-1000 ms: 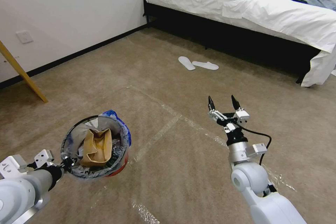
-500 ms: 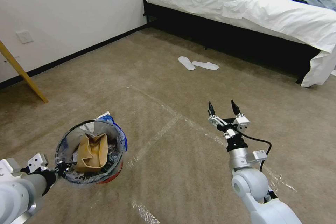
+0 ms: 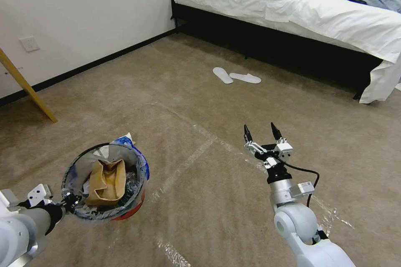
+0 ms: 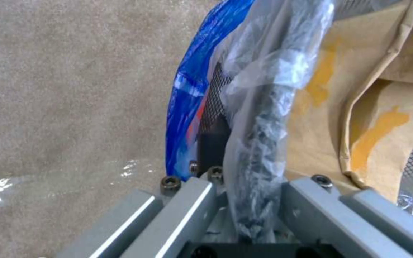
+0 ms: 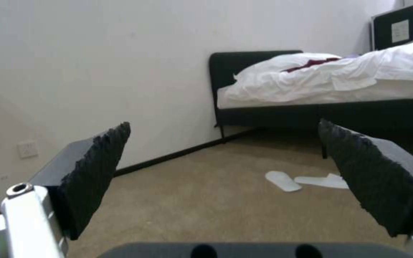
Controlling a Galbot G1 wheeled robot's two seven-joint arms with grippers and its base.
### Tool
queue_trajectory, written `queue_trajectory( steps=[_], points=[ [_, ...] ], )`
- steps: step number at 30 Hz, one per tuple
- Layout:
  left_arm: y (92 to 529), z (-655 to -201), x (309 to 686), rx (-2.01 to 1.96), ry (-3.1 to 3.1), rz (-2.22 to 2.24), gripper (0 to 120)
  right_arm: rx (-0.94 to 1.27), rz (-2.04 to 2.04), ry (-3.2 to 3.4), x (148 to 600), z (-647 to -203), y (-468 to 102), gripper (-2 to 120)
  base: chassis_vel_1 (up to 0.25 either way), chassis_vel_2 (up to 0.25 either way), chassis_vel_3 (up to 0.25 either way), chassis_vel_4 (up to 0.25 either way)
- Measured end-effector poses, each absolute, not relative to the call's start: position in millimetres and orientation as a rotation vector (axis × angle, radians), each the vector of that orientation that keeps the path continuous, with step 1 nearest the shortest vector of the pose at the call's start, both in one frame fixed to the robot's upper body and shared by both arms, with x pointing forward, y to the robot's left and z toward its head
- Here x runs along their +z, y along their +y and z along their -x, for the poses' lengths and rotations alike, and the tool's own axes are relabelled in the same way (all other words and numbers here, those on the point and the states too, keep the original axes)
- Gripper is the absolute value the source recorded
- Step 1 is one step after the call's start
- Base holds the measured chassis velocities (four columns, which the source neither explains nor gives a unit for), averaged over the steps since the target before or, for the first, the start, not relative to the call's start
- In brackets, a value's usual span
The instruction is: Pick up the trash bin and place the garbage on the floor into it.
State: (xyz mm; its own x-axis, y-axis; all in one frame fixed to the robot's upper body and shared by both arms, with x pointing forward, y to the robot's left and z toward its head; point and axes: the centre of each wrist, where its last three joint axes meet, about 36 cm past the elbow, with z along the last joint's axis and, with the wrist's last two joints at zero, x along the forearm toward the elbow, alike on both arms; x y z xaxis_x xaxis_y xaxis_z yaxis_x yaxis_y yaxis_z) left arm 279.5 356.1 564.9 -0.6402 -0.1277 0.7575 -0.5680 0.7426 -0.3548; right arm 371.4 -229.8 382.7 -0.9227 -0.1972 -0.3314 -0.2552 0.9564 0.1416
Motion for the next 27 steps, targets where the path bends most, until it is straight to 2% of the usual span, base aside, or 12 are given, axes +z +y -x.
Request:
queue_trajectory(
  steps=[8,27],
  points=[
    [356.3,-280.1,566.2,0.76,-2.198,-0.519,0,0.272,0.345,2.785,380.8,-369.9,-226.9,100,-0.011,0.009,0.013,-0.008],
    [356.2,-283.0,566.8,0.769,-2.205,-0.514,0,0.273,0.35,2.787,375.4,-369.0,-223.5,100,-0.069,0.075,0.072,-0.072]
  ],
)
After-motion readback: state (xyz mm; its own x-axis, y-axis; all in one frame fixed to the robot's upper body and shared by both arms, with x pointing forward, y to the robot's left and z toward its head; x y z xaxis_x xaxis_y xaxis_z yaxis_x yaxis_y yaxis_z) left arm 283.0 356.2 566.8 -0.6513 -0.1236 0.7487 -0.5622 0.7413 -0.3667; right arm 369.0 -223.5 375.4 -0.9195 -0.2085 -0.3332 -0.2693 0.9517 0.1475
